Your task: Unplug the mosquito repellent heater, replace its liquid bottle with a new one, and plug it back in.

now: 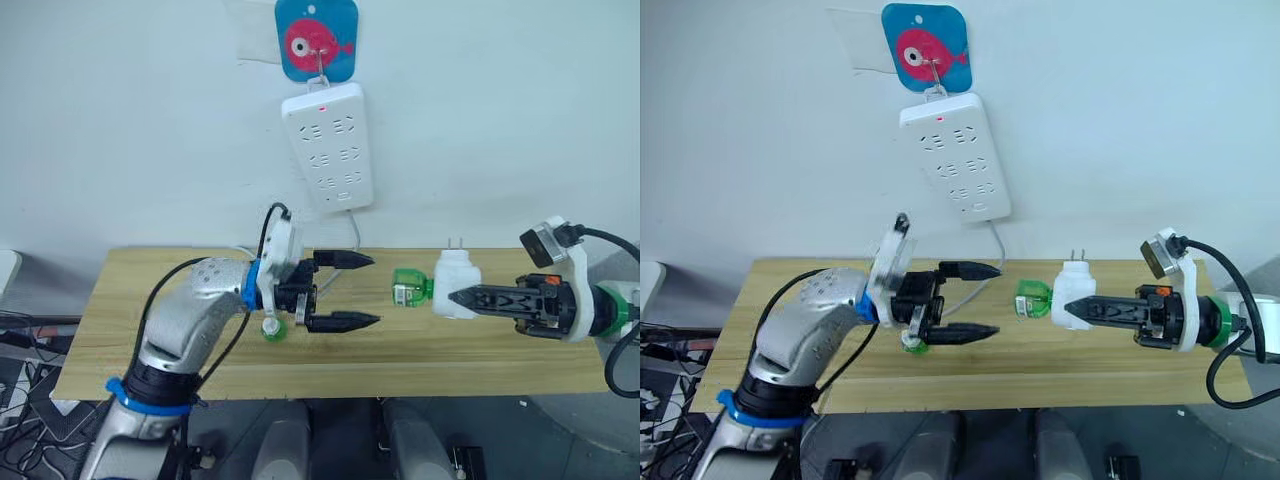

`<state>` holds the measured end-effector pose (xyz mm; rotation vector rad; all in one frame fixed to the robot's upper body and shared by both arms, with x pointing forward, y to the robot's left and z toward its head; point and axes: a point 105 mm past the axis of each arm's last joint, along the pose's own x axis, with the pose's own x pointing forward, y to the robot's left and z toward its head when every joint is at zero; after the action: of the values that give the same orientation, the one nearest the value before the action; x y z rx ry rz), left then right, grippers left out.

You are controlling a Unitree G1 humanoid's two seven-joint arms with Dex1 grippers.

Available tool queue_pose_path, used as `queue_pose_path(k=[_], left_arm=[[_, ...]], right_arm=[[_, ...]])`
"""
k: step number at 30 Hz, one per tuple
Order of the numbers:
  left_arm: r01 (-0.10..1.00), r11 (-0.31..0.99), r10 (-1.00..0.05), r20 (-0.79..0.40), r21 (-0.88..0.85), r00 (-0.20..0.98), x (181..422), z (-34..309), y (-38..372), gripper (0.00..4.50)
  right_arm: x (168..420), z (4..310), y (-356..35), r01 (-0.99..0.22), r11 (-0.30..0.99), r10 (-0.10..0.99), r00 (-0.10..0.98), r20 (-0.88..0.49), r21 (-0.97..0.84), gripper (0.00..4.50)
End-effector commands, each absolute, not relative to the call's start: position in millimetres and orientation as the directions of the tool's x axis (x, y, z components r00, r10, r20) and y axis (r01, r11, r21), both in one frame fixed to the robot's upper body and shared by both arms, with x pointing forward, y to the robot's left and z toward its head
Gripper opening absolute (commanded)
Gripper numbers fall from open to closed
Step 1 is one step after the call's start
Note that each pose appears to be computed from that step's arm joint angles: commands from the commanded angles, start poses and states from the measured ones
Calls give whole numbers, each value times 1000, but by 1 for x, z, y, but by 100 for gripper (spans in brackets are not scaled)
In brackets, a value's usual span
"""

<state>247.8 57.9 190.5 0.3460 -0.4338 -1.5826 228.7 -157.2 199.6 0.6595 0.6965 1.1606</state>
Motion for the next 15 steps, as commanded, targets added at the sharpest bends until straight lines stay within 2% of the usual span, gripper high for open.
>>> queue_pose_path(k=[1, 5, 9, 15], left_arm=[[685, -37, -991, 63, 728, -121, 239, 191, 54, 447], [584, 33, -987, 118, 811, -108, 253, 192, 40, 447], [529, 72, -985, 144, 846, -97, 265, 196, 30, 447], [500, 51, -980, 140, 864, -142, 261, 193, 23, 447]], right_arm=[[226, 211, -152, -613, 213, 973, 207, -106, 761, 297], [225, 211, -148, -619, 198, 976, 192, -99, 760, 297], [226, 210, -145, -622, 192, 978, 187, -95, 759, 297], [227, 211, -142, -628, 185, 979, 182, -88, 756, 297]])
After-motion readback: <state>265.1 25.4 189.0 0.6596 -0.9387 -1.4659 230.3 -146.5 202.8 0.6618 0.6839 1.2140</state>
